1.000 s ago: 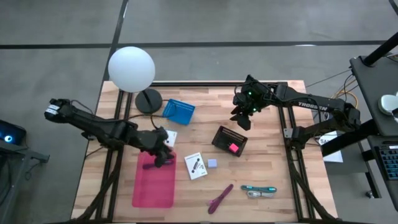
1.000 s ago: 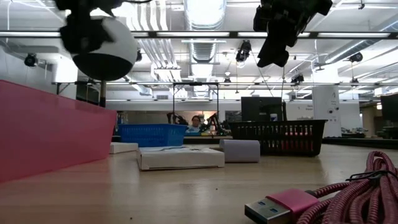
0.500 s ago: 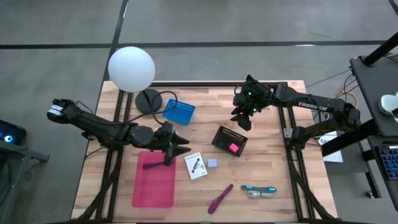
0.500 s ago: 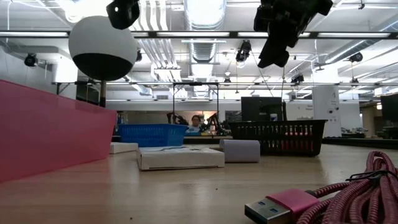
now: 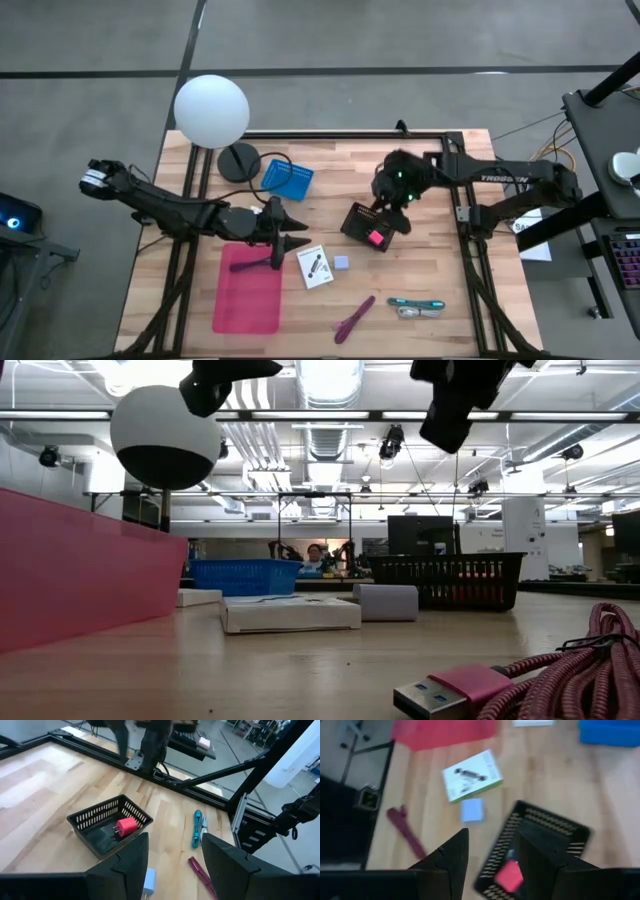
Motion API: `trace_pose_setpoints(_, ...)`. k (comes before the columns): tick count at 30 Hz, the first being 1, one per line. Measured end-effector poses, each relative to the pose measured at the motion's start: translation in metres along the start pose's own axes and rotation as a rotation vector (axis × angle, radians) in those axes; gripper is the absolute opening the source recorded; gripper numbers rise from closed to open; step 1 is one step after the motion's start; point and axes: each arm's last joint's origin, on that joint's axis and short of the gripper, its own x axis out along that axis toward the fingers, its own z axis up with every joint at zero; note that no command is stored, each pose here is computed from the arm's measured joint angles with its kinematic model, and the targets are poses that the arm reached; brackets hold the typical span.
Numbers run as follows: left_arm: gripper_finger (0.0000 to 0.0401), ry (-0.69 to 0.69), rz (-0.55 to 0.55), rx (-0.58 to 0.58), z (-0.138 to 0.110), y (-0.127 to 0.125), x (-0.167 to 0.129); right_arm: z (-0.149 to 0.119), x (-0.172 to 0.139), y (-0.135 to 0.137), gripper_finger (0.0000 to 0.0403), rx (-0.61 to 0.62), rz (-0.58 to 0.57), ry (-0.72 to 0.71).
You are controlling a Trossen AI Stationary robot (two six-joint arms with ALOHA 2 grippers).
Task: Pick and place items into bin
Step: Put the light blue charger cable into the pink bin
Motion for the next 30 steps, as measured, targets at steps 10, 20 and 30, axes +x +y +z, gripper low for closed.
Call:
trace_pose_setpoints(10,0.0169,-0.011,-0.006,0.055,0.002,0.0,-0.002,-0.018,0.022,0.072,0.0197,0.016,-0.026,0.07)
trace_pose_setpoints(20,0.0169,-0.012,-0.005,0.105,0.002,0.0,-0.001,-0.048,0.036,0.121,0.0223,0.106,-0.002,0.151)
trace_pose_setpoints(30,0.0169,-0.014,-0.003,0.118,0.002,0.0,-0.001,-0.081,0.083,0.139,0.0224,0.053,-0.065,0.331)
